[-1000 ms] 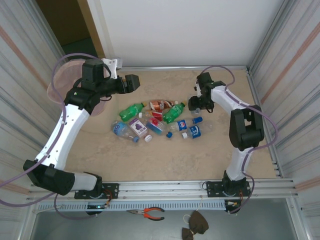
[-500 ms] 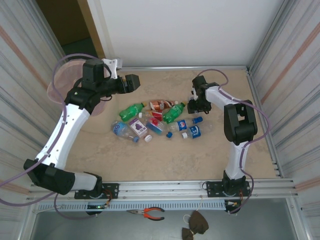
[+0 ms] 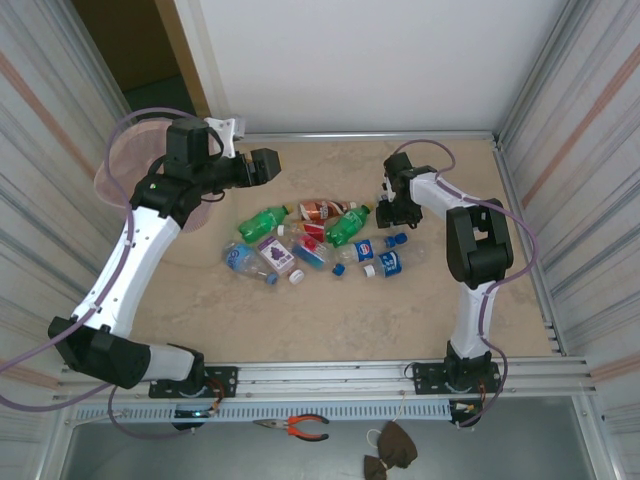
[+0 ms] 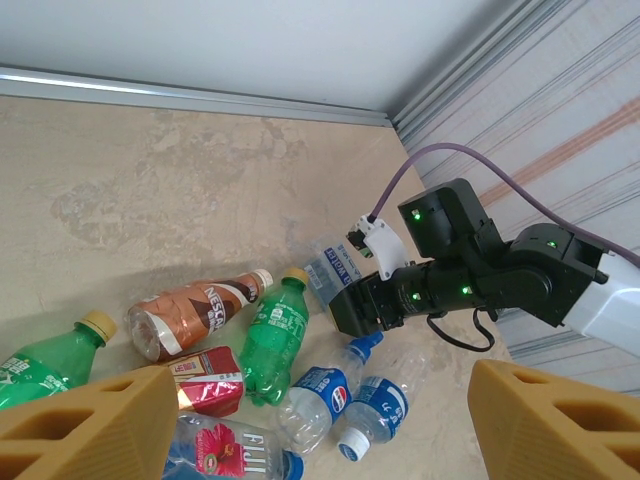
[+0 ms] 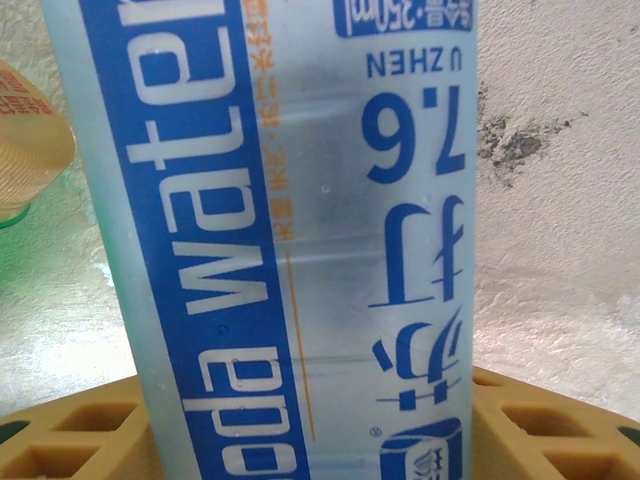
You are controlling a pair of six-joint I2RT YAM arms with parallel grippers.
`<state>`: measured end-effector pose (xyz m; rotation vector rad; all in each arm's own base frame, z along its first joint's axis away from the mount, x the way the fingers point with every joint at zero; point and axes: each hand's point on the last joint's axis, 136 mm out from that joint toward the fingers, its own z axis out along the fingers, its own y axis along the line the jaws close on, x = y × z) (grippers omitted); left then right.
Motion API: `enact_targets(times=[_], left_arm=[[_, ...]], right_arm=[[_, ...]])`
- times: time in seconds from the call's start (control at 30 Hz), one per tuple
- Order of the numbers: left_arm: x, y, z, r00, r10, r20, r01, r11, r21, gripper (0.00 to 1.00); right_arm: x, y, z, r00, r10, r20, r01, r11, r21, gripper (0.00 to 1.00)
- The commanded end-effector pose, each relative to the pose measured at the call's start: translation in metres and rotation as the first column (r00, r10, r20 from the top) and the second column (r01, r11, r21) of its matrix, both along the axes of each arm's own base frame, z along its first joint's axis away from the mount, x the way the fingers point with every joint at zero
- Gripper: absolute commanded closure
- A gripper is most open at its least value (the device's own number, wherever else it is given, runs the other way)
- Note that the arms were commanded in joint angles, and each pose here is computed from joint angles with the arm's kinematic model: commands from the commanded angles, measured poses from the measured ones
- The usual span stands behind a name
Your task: Put the plastic bottles in the bin
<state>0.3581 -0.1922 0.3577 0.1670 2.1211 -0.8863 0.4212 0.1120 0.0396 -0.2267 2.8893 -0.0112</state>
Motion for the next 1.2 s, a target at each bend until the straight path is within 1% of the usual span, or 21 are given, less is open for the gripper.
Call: enact_targets(times=[0.0,0.2,0.33,0.43,0.57,0.7,0.8,0.87,0.93,1.0,1.07,1.17], left_arm=[[-0.005,-0.005,0.004,0.999,-0.029,0.02,0.029,0.999,-0.02,0.23],[-0.011,-0.005,0.015,0.995,-0.043,0.089,0.046,0.998,-0.035,0.22],[-0.015,-0.009,0.027,0.986,-0.076,0.151,0.086,0.995,-0.056,0.22],[-0.017,-0.014,0.036,0.977,-0.101,0.186,0.118,0.99,-0.078,0.22],[-0.017,-0.019,0.048,0.968,-0.119,0.221,0.148,0.982,-0.118,0.24],[-0.019,-0.026,0.059,0.962,-0.134,0.236,0.17,0.976,-0.139,0.26],[-0.022,-0.037,0.067,0.955,-0.154,0.255,0.193,0.972,-0.132,0.26],[-0.024,-0.044,0.071,0.949,-0.172,0.263,0.21,0.97,-0.126,0.25],[-0.026,-0.052,0.076,0.945,-0.19,0.265,0.228,0.966,-0.12,0.25],[-0.028,-0.06,0.08,0.94,-0.205,0.274,0.243,0.963,-0.113,0.24],[-0.031,-0.072,0.085,0.93,-0.225,0.291,0.264,0.959,-0.103,0.23],[-0.035,-0.088,0.091,0.92,-0.243,0.308,0.282,0.955,-0.088,0.21]], right_arm=[[0.01,0.0,0.024,0.998,-0.002,0.064,0.001,1.0,0.002,0.44],[0.014,0.001,0.061,0.99,-0.023,0.142,0.015,0.998,0.053,0.45],[0.015,0.005,0.098,0.976,-0.043,0.213,0.016,0.992,0.127,0.46],[0.012,0.016,0.134,0.96,-0.041,0.277,-0.022,0.975,0.222,0.46],[0.003,0.032,0.181,0.924,-0.023,0.381,-0.114,0.937,0.332,0.47],[-0.011,0.046,0.227,0.861,-0.002,0.508,-0.229,0.891,0.392,0.48],[-0.022,0.055,0.257,0.793,0.021,0.609,-0.321,0.864,0.388,0.49],[-0.033,0.064,0.274,0.728,0.068,0.683,-0.405,0.846,0.346,0.5],[-0.047,0.075,0.287,0.637,0.135,0.759,-0.492,0.83,0.265,0.51],[-0.057,0.082,0.297,0.565,0.179,0.805,-0.533,0.824,0.19,0.52],[-0.064,0.087,0.307,0.526,0.194,0.828,-0.552,0.819,0.159,0.52],[-0.071,0.092,0.321,0.5,0.19,0.845,-0.56,0.816,0.147,0.53]])
